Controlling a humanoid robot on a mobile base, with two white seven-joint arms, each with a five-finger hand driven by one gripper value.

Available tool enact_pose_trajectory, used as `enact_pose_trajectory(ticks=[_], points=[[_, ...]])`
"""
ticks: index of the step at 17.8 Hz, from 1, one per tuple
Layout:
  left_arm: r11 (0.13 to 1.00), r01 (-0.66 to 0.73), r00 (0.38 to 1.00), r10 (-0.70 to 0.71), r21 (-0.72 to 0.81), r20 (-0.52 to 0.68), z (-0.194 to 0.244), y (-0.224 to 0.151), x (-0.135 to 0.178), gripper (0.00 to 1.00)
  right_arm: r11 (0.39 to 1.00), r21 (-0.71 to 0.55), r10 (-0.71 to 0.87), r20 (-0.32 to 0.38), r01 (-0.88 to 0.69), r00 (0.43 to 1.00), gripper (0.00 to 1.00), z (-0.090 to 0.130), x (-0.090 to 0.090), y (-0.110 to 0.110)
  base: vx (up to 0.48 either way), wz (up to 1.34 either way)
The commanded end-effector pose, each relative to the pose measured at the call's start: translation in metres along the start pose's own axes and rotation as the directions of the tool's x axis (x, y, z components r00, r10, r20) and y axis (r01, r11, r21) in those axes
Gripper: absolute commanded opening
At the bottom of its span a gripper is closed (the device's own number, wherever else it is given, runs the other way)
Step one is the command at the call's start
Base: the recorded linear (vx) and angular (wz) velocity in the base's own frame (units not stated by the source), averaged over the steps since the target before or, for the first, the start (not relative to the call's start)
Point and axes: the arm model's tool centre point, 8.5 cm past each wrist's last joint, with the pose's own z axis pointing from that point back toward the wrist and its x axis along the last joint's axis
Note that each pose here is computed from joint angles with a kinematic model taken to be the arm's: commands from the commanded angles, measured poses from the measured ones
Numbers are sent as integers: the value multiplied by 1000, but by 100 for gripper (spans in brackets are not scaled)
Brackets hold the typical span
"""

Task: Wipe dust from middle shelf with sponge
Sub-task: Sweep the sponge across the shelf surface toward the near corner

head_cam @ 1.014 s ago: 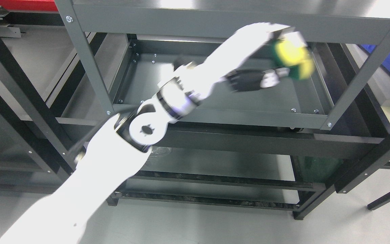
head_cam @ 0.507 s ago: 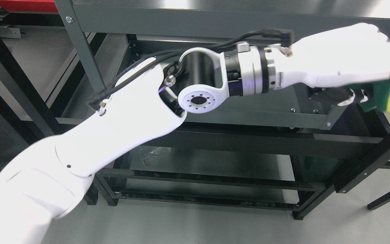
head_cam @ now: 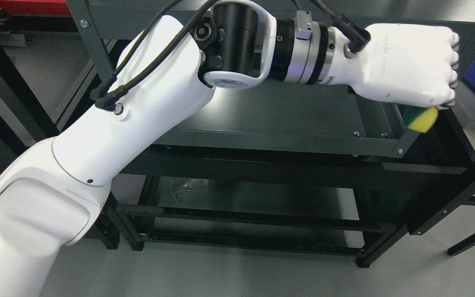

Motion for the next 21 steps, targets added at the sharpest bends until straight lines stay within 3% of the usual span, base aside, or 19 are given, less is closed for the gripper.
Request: enact_pose_trajectory(ticks=[1, 8, 15, 21], points=[[995, 4, 960, -31, -98, -277, 108, -25, -50, 0, 1000, -15, -3, 23, 3, 1000, 100, 0, 10, -10, 0, 0], [990, -105, 903, 53, -99, -427, 229, -49, -15, 0, 1000, -15, -3, 23, 3, 1000, 100, 0, 10, -10, 0, 0], [982, -175, 816, 101, -77, -569, 362, -24, 17, 0, 1000, -15, -3, 23, 3, 1000, 100, 0, 10, -10, 0, 0], [968, -234, 690, 96, -95, -717, 457, -7, 48, 0, 1000, -15, -3, 23, 3, 1000, 100, 0, 10, -10, 0, 0]])
